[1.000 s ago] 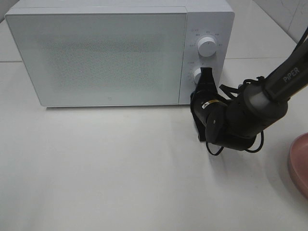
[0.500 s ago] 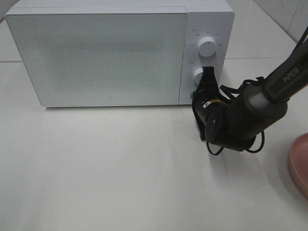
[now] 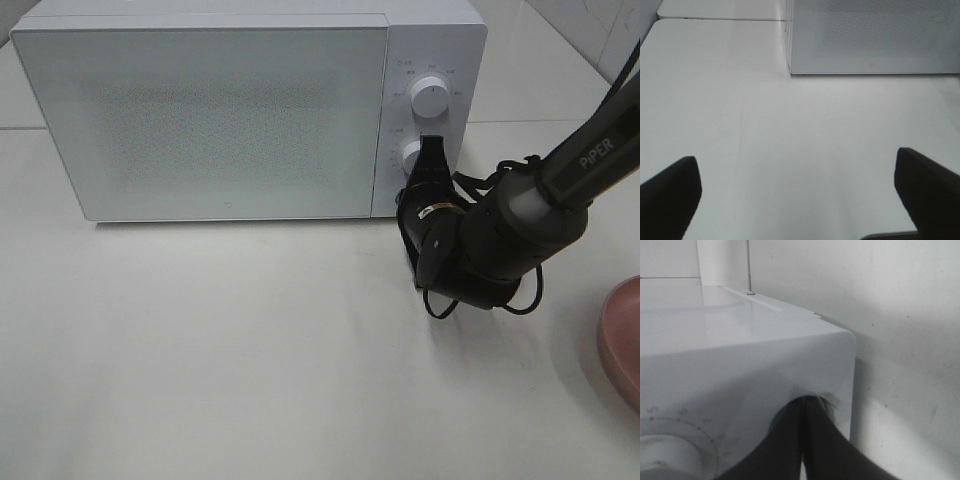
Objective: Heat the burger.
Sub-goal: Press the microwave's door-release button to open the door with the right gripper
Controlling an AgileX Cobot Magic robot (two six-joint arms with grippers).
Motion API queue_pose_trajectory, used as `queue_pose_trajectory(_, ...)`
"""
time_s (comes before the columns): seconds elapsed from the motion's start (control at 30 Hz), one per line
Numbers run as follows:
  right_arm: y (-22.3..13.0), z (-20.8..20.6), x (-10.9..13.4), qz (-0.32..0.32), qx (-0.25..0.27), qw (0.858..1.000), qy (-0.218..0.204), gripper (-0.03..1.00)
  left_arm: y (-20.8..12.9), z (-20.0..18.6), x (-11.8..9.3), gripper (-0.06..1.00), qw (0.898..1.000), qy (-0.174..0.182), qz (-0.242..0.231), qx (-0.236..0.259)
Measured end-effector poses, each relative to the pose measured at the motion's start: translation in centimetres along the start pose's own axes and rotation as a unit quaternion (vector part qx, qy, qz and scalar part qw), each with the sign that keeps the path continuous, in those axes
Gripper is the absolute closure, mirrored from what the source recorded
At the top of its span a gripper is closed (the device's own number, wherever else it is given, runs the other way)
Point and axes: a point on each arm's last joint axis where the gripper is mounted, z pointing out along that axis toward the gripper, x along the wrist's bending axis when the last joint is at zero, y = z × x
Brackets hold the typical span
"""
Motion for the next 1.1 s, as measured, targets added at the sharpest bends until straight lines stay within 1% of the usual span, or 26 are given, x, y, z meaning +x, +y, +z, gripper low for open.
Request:
queue_pose_trajectory(0.37,-1.0,0.9,-0.1,0.024,-0.020,1.000,-0.004,0.95,0.0,0.0,0.0,-0.04,1.000,0.000,0.000,0.000)
queue_pose_trajectory(0.5,-1.1,1.0,-0.1,0.017,-0.024,1.000,-0.005,0.95,0.0,0.0,0.0,-0.04,1.000,0.000,0.000,0.000)
queue_pose_trajectory(0.9,-1.2,1.0,-0.1,0.012,-0.024,1.000,-0.006,0.95,0.0,0.0,0.0,-0.04,1.000,0.000,0.000,0.000)
queue_pose_trajectory(1.1,-1.3,0.9,0.0,0.015,-0.017,1.000,-0.016,0.95,0.0,0.0,0.0,-0.04,1.000,0.000,0.000,0.000)
